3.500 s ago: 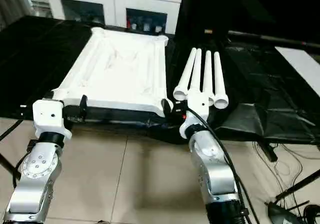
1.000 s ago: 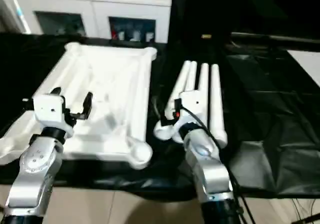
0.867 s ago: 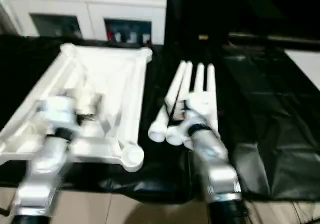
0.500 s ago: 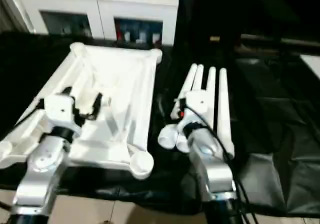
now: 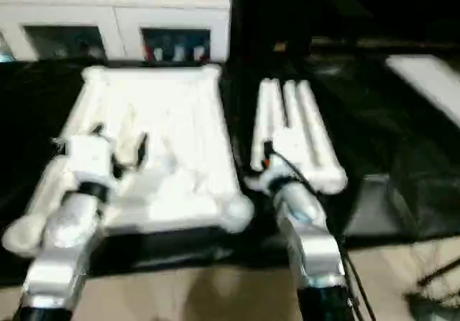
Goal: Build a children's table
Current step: Move to table
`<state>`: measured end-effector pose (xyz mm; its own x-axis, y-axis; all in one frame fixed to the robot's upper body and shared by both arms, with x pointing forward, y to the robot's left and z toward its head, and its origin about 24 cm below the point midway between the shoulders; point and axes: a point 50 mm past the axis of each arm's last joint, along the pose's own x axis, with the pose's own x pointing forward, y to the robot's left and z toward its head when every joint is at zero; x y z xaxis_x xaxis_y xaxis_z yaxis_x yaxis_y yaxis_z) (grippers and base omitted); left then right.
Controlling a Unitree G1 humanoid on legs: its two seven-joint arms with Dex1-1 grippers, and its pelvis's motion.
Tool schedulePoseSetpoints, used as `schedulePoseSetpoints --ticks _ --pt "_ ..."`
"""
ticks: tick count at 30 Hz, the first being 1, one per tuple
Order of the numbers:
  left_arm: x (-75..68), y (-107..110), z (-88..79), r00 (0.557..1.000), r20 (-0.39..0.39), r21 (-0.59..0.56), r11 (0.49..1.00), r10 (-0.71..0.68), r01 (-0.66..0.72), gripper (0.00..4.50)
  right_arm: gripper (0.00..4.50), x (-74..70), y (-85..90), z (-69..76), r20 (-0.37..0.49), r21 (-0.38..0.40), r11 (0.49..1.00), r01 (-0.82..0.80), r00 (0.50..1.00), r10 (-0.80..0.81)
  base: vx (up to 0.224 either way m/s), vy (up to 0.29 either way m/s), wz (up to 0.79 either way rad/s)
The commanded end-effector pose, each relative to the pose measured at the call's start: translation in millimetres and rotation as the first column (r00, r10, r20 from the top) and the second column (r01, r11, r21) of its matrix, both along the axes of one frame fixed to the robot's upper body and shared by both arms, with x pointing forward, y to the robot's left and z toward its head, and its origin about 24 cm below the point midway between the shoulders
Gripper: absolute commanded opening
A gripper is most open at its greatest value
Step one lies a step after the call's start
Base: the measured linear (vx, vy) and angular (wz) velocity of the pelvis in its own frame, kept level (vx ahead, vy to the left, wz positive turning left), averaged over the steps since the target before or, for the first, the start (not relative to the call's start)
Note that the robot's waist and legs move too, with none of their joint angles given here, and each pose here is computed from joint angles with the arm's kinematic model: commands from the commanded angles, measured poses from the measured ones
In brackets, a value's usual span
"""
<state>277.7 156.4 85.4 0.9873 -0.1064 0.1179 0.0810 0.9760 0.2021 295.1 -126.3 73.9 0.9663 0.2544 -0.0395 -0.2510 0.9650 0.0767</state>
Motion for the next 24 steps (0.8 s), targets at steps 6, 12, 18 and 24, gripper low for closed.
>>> schedulePoseSetpoints --ticks 6,12,18,24 --pt "1.8 2.1 4.0 1.0 0.018 -0.02 1.0 0.02 -0.019 4.49 4.5 2.3 3.0 5.9 0.022 0.002 1.0 -0.009 1.0 0.009 -0.088 0.054 0.04" --pt "4.2 0.8 3.4 1.0 -0.004 -0.016 1.0 0.021 -0.021 4.49 4.5 2.9 1.7 4.9 0.019 -0.008 1.0 -0.005 1.0 0.005 -0.079 -0.109 -0.14" --pt "4.4 -0.1 5.4 1.0 0.009 -0.057 0.998 0.024 -0.024 4.49 4.5 4.3 0.1 7.1 0.036 -0.069 0.998 -0.004 0.999 0.006 -0.034 -0.057 -0.13" --pt "5.0 -1.9 6.3 1.0 0.011 -0.06 0.998 0.025 -0.024 4.49 4.5 2.7 -1.1 7.8 0.038 -0.036 0.999 -0.018 0.999 0.019 0.032 0.011 0.35"
